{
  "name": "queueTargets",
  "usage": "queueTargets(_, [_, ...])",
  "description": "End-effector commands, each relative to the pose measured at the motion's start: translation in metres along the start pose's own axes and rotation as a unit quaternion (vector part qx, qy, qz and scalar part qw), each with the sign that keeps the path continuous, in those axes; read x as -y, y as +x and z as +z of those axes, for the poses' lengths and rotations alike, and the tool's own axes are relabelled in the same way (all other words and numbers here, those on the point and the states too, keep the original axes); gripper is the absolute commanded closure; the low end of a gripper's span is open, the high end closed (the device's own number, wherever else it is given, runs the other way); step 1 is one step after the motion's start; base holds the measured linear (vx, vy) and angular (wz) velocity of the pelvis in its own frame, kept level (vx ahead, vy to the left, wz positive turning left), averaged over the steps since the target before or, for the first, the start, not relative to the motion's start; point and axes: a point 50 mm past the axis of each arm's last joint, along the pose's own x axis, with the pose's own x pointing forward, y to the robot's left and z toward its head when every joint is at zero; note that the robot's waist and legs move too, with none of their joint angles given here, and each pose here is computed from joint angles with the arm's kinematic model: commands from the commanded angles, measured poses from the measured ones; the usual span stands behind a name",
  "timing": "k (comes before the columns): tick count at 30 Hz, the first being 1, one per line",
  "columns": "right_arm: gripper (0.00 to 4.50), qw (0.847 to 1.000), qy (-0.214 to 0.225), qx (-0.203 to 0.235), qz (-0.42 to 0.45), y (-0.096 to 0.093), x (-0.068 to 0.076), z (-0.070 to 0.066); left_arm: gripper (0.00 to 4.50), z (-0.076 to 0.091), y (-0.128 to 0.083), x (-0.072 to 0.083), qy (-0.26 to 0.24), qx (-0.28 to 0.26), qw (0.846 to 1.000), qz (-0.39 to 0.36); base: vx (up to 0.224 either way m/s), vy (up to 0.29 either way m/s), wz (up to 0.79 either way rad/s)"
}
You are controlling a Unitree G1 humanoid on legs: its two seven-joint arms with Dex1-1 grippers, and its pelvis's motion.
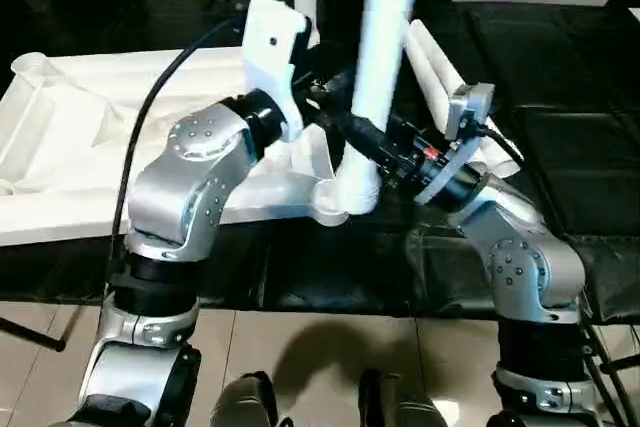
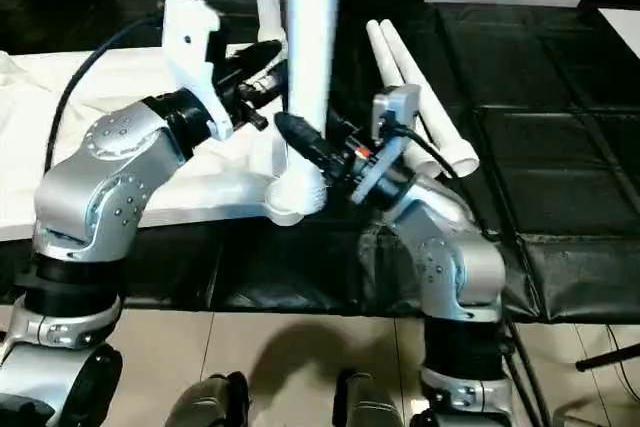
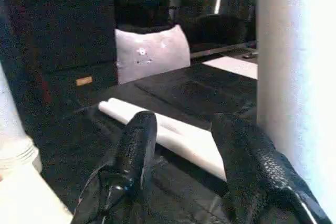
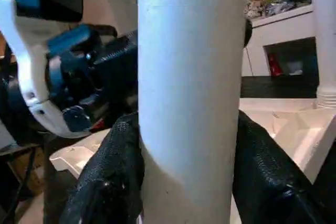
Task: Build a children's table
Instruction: Pick table leg
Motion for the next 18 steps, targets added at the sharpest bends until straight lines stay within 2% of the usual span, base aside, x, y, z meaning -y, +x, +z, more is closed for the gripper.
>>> queueTargets(1, [2.64,1.0,0.0,-0.016,-0.004,0.003,-0.001,-0.007,2.08,0.009,0.006,0.02,0.01,0.013,0.998,-0.058,0.0,0.0,0.0])
queueTargets(5, [2.64,0.999,-0.01,-0.03,-0.006,0.004,0.0,-0.01,2.08,0.007,0.005,0.016,0.026,0.005,0.998,-0.048,0.0,0.0,0.0])
queueTargets(8, [2.64,0.999,-0.017,-0.038,-0.007,0.004,0.0,-0.011,2.08,0.007,0.004,0.019,0.032,0.002,0.998,-0.062,0.0,0.0,0.0])
queueTargets(11, [2.64,0.998,-0.034,-0.055,-0.005,0.005,-0.001,-0.016,2.08,0.006,0.004,0.033,0.036,0.003,0.994,-0.108,0.0,0.0,0.0])
queueTargets(15, [2.64,0.997,-0.043,-0.062,-0.007,0.006,-0.001,-0.017,2.08,0.006,0.005,0.038,0.035,0.006,0.992,-0.12,0.0,0.0,0.0])
queueTargets(18, [2.64,0.997,-0.049,-0.064,-0.012,0.007,0.0,-0.017,2.08,0.007,0.005,0.032,0.038,0.009,0.994,-0.099,0.0,0.0,0.0])
